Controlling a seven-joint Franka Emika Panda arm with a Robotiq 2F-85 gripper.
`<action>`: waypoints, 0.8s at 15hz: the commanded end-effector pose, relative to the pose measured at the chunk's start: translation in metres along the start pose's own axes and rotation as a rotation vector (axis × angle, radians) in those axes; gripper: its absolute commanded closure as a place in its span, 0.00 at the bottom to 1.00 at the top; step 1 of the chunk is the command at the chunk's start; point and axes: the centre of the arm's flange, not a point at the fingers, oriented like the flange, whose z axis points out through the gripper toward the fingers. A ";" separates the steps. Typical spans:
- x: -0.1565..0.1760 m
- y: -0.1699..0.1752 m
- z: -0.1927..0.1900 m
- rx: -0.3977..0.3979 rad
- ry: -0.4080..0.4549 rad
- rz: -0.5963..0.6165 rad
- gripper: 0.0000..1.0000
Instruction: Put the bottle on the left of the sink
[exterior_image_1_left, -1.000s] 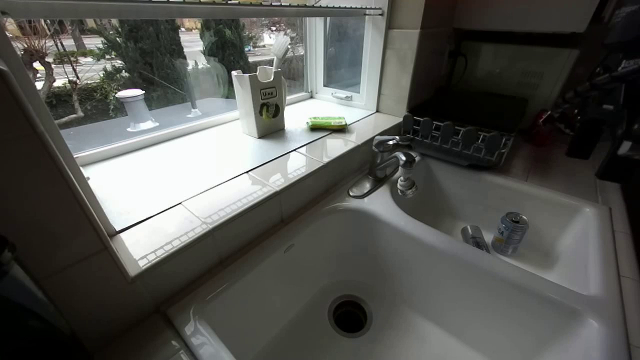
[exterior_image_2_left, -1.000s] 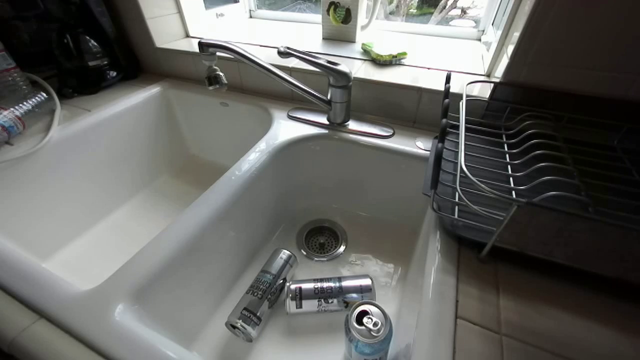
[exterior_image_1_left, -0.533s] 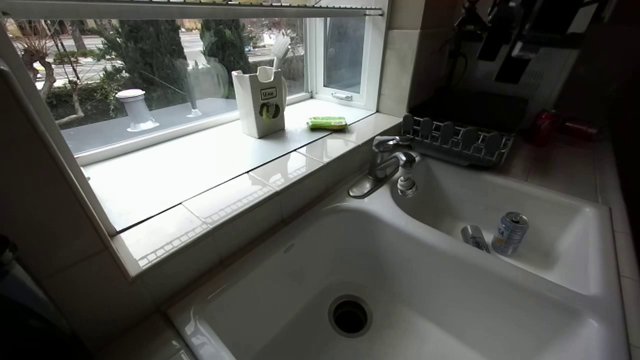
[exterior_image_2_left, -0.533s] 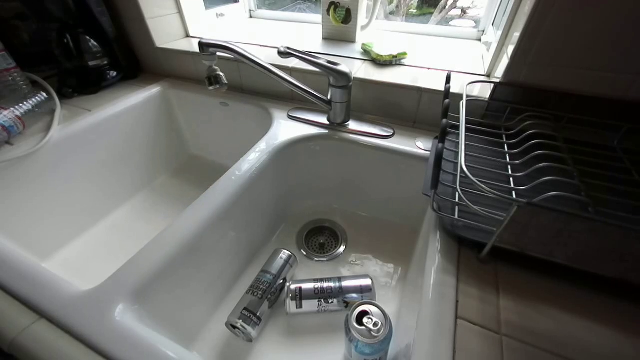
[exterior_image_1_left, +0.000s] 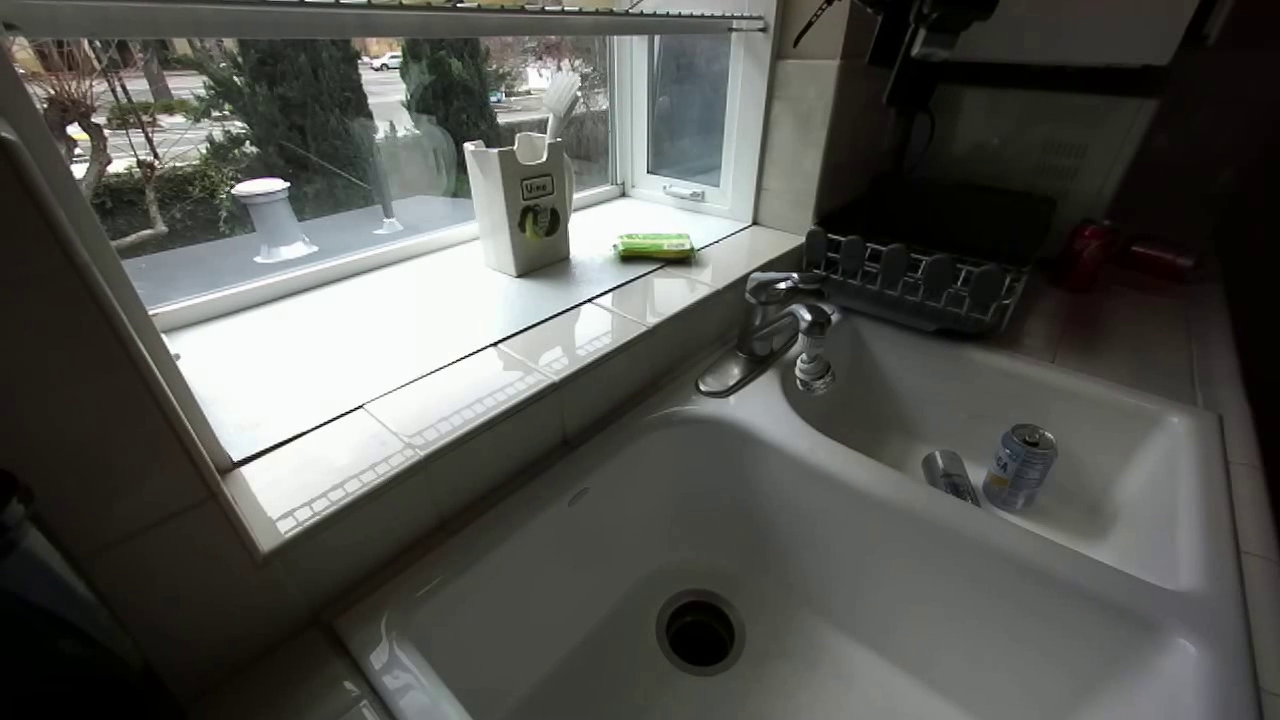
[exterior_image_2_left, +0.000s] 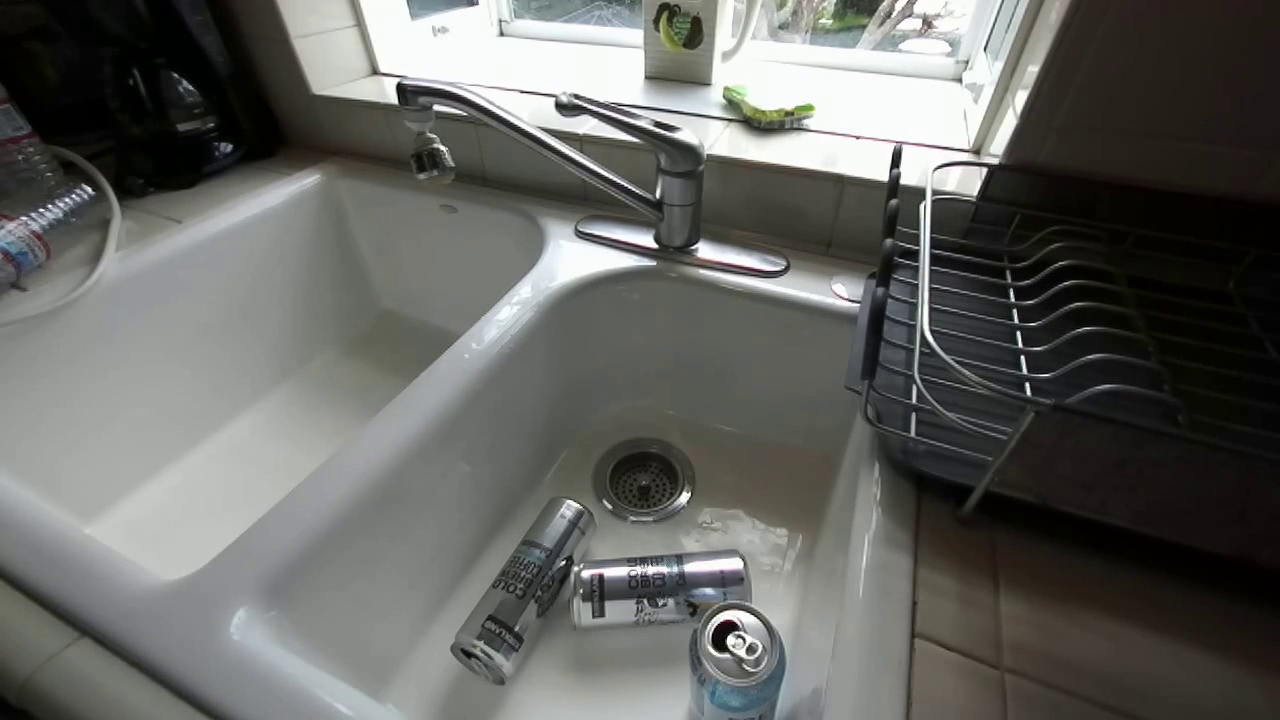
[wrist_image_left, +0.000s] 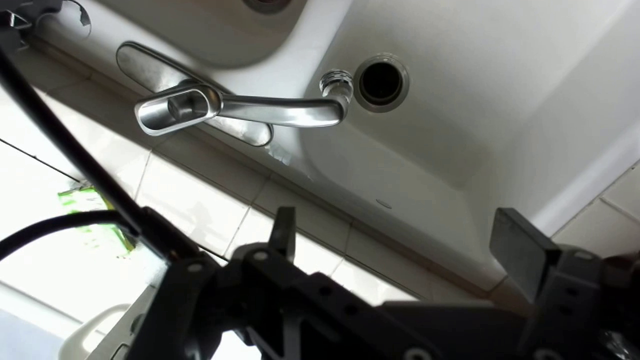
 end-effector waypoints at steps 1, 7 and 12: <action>0.000 0.000 0.000 -0.001 0.001 -0.001 0.00; 0.034 0.017 -0.010 -0.027 0.152 0.016 0.00; 0.074 0.047 -0.029 -0.093 0.400 0.092 0.00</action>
